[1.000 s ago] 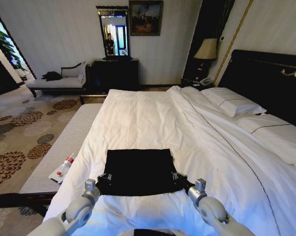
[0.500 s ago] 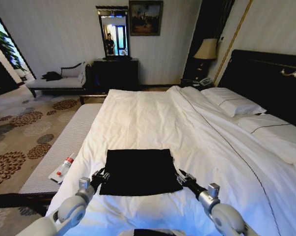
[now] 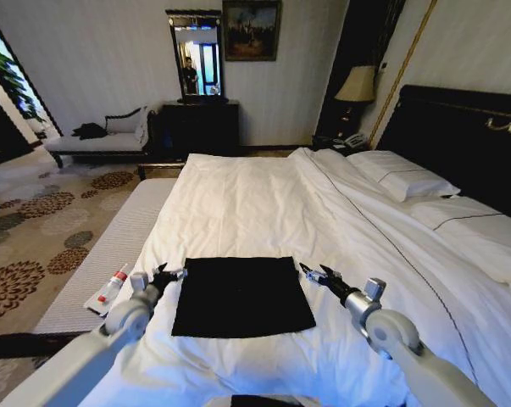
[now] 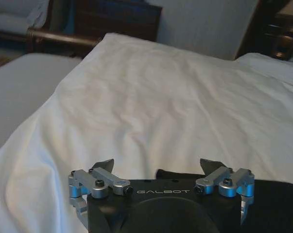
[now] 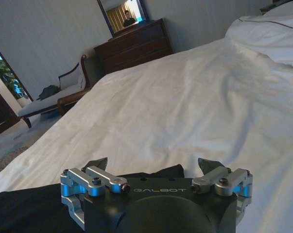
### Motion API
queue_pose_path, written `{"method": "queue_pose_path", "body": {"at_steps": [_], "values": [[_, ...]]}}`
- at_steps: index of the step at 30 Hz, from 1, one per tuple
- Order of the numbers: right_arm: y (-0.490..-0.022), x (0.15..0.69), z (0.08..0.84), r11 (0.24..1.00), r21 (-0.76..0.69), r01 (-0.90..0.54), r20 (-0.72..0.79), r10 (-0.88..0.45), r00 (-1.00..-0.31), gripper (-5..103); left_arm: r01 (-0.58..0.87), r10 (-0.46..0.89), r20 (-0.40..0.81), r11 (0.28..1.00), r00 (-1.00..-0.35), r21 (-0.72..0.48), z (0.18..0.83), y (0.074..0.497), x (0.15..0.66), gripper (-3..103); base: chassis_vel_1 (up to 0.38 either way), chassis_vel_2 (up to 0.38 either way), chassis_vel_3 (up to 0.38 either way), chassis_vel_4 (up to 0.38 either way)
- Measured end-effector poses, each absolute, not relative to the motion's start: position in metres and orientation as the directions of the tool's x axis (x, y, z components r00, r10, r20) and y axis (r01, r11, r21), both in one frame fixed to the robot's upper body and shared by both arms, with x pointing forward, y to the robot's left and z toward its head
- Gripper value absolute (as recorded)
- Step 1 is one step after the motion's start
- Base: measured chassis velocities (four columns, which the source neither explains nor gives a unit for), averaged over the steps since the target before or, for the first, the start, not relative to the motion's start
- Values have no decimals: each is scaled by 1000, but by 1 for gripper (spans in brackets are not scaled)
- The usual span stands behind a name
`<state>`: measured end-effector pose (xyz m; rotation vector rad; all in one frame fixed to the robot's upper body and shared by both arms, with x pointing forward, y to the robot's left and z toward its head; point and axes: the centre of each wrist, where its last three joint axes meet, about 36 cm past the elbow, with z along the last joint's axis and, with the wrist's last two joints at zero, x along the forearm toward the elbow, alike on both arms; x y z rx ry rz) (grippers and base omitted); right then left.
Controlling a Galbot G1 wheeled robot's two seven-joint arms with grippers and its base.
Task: Fold the clothes on the bed.
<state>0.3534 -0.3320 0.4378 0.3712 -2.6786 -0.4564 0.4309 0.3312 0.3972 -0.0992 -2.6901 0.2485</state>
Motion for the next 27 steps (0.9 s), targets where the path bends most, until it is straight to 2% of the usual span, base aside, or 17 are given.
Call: {"method": "queue_pose_path", "body": {"at_steps": [11, 13, 16, 27], "values": [[-333, 364, 437, 909, 369, -193, 357, -331, -873, 100, 21, 123, 438, 973, -890, -231, 369, 329, 450, 94, 0, 0, 0, 0], [-335, 365, 437, 910, 368, -191, 362, -329, -872, 100, 34, 142, 437, 969, -888, -244, 366, 321, 453, 84, 0, 0, 0, 0], [-336, 366, 437, 909, 370, -190, 363, -330, -872, 100, 48, 158, 436, 966, -886, -253, 362, 311, 459, 79, 0, 0, 0, 0], [-336, 366, 437, 908, 373, -188, 363, -330, -872, 100, 51, 166, 438, 964, -883, -260, 357, 302, 472, 74, 0, 0, 0, 0]]}}
